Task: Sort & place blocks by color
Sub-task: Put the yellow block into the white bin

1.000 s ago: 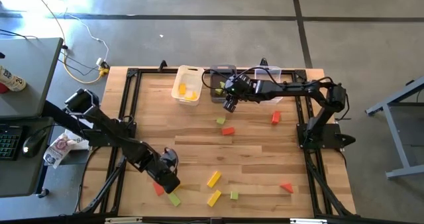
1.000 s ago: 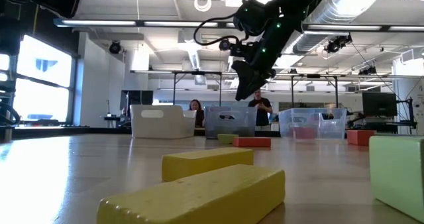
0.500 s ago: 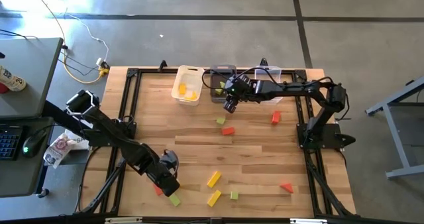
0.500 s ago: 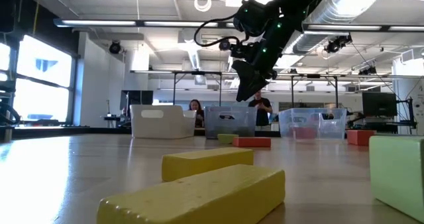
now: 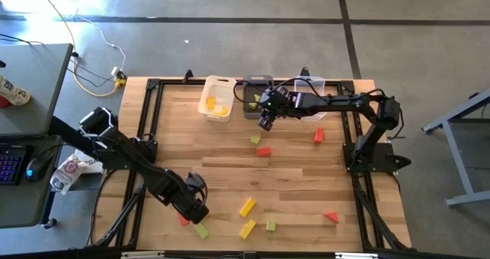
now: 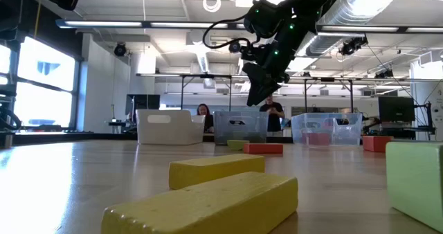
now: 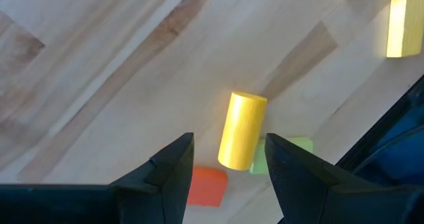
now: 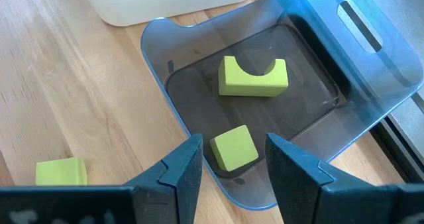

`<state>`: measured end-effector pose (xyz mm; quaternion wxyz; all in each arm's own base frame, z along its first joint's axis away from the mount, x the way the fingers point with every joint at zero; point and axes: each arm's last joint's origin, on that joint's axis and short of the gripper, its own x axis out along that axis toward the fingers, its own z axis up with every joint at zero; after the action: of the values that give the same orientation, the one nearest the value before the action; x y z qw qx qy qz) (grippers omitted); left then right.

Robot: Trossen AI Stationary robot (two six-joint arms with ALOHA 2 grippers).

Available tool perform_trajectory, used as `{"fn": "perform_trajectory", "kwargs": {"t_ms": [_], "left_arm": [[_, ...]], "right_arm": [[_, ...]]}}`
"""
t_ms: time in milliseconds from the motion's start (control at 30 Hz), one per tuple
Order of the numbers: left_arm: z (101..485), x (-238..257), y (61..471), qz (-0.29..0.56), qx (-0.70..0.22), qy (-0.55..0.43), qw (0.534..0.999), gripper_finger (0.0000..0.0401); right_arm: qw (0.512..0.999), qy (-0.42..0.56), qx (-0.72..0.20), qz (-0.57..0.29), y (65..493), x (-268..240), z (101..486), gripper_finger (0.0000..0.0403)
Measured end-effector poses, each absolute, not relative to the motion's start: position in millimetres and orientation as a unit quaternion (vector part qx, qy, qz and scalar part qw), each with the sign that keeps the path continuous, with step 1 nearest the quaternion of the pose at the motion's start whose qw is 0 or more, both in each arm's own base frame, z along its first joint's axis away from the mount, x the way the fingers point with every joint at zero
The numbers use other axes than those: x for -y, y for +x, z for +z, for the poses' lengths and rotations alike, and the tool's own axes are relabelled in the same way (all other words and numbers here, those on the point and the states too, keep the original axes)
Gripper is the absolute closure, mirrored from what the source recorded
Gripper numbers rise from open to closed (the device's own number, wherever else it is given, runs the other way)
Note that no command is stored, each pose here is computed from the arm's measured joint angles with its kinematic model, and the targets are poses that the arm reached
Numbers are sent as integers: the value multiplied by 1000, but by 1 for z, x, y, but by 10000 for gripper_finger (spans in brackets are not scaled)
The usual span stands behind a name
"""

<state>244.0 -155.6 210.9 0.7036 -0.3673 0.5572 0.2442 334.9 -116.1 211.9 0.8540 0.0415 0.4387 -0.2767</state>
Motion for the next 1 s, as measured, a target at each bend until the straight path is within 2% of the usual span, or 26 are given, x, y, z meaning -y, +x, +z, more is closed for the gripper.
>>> {"fn": "perform_trajectory", "kwargs": {"t_ms": [300, 533, 767, 1000], "left_arm": [[189, 160, 249, 269, -582, -350, 683, 228], [174, 167, 254, 245, -631, -360, 642, 204], [175, 166, 255, 245, -618, -352, 659, 197], [177, 172, 265, 197, -592, -366, 691, 197]], "right_arm": [[854, 46, -437, -279, 335, 116, 212, 253], [854, 46, -437, -279, 335, 116, 212, 253], [854, 46, -437, -279, 335, 116, 212, 253], [854, 49, -436, -281, 335, 116, 212, 253]]}}
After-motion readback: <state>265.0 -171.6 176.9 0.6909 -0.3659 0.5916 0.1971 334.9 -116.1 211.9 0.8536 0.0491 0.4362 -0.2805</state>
